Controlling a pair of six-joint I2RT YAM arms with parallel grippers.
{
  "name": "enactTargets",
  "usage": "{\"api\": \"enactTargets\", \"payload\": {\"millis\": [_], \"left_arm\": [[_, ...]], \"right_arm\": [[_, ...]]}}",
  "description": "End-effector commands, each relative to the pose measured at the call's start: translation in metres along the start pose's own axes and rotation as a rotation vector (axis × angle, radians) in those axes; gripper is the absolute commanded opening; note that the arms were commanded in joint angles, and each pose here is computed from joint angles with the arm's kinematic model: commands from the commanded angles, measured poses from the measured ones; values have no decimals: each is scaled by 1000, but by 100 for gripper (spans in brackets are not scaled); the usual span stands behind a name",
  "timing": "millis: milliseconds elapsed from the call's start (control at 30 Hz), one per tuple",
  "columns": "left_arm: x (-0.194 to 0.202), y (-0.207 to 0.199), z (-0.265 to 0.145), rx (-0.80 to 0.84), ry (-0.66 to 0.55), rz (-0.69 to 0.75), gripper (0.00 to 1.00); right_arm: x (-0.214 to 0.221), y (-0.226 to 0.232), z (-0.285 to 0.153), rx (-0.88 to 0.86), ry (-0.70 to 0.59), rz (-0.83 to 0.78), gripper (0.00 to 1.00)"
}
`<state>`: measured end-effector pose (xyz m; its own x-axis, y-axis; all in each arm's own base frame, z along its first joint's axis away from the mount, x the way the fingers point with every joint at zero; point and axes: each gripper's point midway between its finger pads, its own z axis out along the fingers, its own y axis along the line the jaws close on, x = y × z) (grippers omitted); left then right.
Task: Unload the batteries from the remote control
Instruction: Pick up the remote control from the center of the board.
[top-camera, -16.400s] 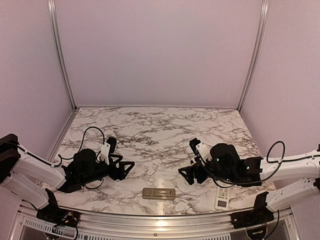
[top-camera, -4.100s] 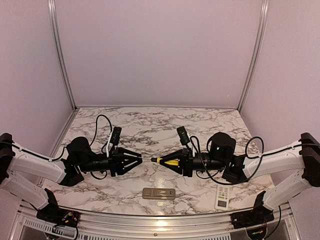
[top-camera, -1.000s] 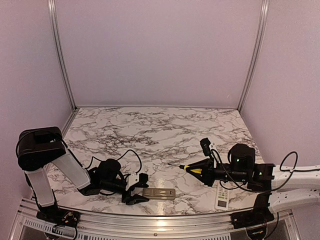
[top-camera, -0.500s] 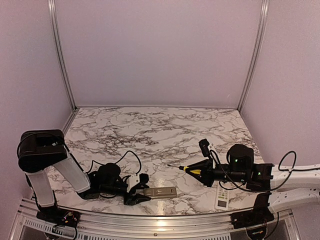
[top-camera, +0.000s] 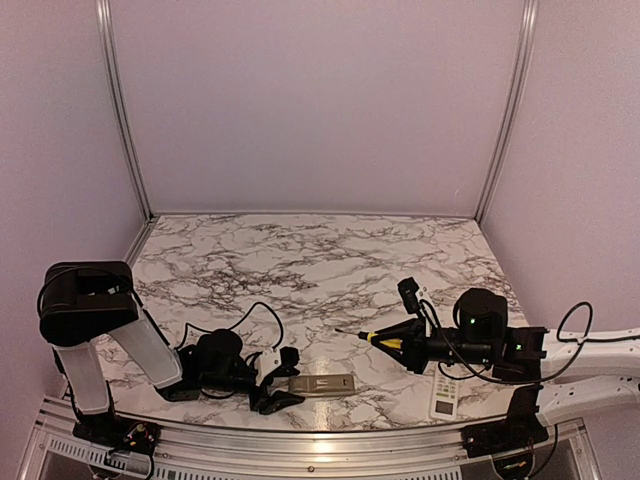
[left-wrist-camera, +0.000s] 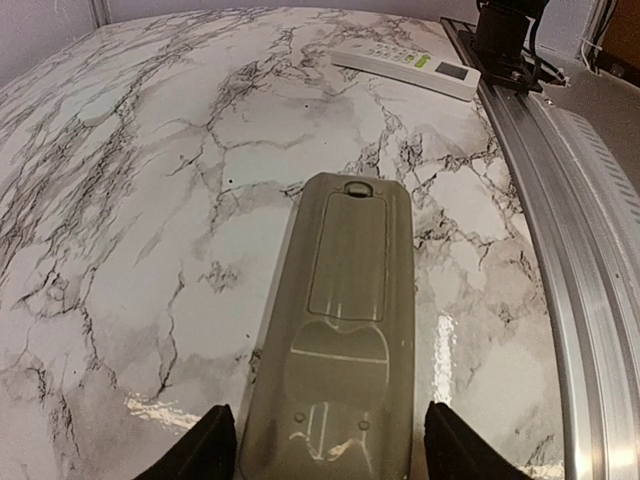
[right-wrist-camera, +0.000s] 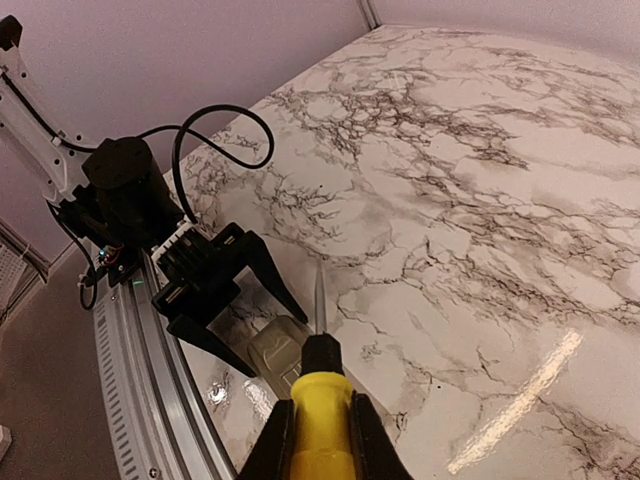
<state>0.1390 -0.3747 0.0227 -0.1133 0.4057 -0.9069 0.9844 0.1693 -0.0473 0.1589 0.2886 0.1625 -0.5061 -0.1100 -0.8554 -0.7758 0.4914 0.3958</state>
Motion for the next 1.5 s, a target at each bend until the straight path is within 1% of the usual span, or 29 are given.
{"api": "enactTargets", "payload": {"millis": [0,233,300,367,400,600,733,800,867,900,933,967,1000,1033,1100,1167,1200,1267,1367,1433,1467], "left_arm": [[-12,1,-3,-19,-39,27,70],[-21,5,-9,-51,-66,52,78],[-26,8,-11,-68,-83,61,84],[-30,10,-13,-84,-98,67,97],[-35,11,-15,-94,-114,71,99],[-61,27,-34,-209,-213,57,99],[-79,32,-48,-257,-293,54,99],[-89,42,-47,-299,-323,7,99],[-91,62,-35,-378,-299,-55,99],[-89,66,-23,-382,-251,-56,99],[-85,68,-14,-376,-206,-67,99],[-88,69,-14,-375,-219,-76,99],[-92,66,-18,-356,-252,-88,99],[-105,64,-28,-347,-331,-95,99],[-113,62,-43,-357,-389,-78,99],[-114,67,-44,-384,-372,-79,99],[-113,68,-41,-386,-347,-79,99],[-114,70,-38,-383,-335,-97,99],[-106,59,-37,-276,-318,-86,99],[-96,52,-36,-234,-291,-72,99],[-91,46,-36,-210,-277,-41,99]], "right_arm": [[-8,2,-1,3,-22,-3,0],[-9,2,-1,5,-27,-8,0],[-11,2,-1,6,-32,-12,0],[-12,2,-1,7,-37,-17,0],[-12,2,-1,9,-38,-18,0],[-13,1,0,13,-44,-24,0],[-13,0,0,15,-49,-26,0],[-12,0,1,16,-49,-26,0],[-11,-1,3,13,-46,-25,0],[-10,0,4,11,-44,-26,0],[-10,0,5,8,-43,-27,0],[-9,0,6,7,-40,-27,0],[-8,0,6,7,-39,-27,0],[-8,-1,6,8,-38,-26,0],[-8,-1,7,9,-37,-26,0],[-8,-1,6,7,-40,-26,0],[-8,-1,7,8,-40,-26,0],[-7,-1,7,8,-39,-27,0],[-5,-3,7,14,-33,-27,0],[-4,-4,6,18,-34,-26,0],[-3,-4,5,20,-32,-26,0]]}}
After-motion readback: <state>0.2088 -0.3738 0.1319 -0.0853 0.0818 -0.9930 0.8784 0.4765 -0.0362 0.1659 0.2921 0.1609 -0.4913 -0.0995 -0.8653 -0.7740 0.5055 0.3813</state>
